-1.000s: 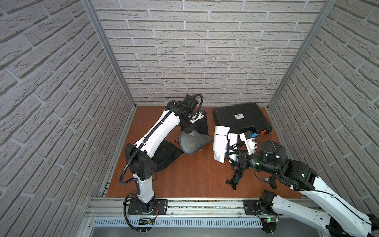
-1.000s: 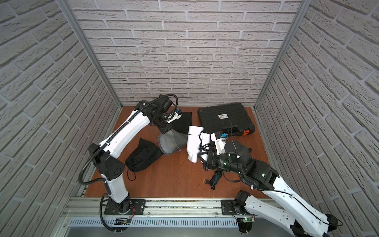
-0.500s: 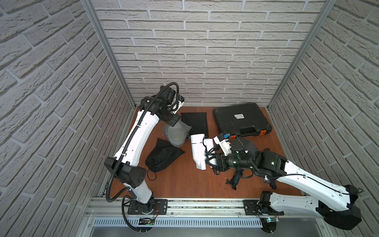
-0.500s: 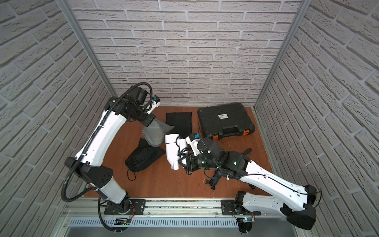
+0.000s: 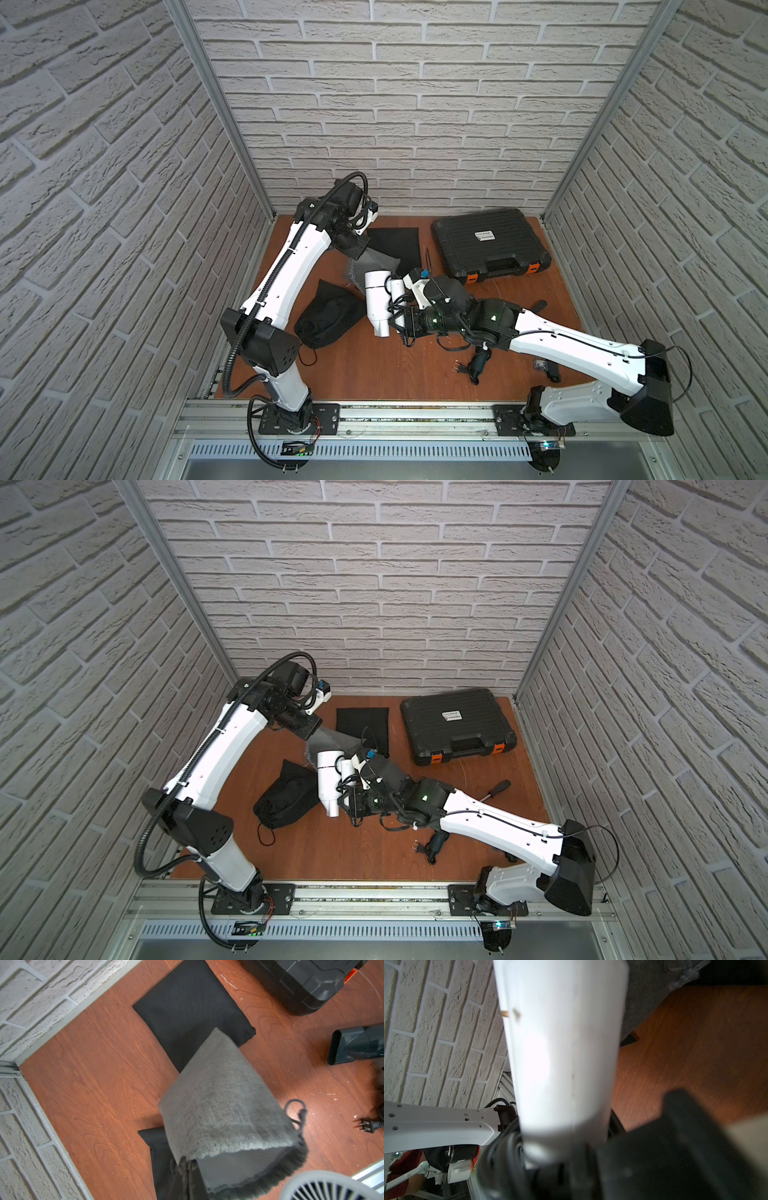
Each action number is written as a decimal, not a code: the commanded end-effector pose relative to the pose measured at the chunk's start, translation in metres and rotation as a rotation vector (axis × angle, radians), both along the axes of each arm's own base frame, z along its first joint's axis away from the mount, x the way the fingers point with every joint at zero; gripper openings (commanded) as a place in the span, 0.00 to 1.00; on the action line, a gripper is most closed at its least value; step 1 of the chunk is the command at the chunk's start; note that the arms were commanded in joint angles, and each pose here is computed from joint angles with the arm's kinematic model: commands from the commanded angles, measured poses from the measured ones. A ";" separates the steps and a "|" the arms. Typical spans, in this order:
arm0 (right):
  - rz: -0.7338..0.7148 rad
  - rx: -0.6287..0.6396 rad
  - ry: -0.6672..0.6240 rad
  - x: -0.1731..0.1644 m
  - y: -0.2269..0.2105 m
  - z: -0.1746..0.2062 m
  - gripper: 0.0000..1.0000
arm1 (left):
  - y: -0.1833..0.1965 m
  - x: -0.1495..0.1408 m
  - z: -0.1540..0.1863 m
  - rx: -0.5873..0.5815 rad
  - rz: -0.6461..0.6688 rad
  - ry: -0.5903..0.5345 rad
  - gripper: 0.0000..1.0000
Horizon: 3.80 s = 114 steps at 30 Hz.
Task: Pack away hair dryers
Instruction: Place the hair dryer in the drawstring bag.
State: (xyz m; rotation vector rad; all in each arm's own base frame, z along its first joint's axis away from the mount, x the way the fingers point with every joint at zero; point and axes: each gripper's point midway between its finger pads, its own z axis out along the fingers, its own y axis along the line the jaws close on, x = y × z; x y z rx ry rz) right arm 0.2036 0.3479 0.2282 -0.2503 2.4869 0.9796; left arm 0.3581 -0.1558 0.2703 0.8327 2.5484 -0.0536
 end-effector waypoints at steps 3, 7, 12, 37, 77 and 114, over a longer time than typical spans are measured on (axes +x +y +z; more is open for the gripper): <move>-0.010 0.100 -0.085 0.016 0.029 0.041 0.03 | -0.014 -0.004 0.000 -0.034 -0.024 -0.001 0.00; -0.012 0.082 -0.055 0.019 0.036 0.028 0.03 | -0.023 -0.012 0.001 -0.041 -0.056 0.001 0.00; -0.035 0.061 -0.013 0.022 0.039 0.014 0.03 | -0.031 -0.020 0.003 -0.043 -0.085 -0.003 0.00; -0.013 0.098 0.116 0.030 0.061 -0.003 0.03 | -0.051 -0.050 -0.005 -0.092 -0.176 0.062 0.00; -0.169 0.135 0.161 0.066 0.016 -0.020 0.03 | -0.069 -0.097 0.000 -0.160 -0.329 0.129 0.00; -0.024 0.330 0.190 0.061 0.008 0.010 0.03 | -0.035 -0.111 -0.013 0.026 -0.451 0.151 0.00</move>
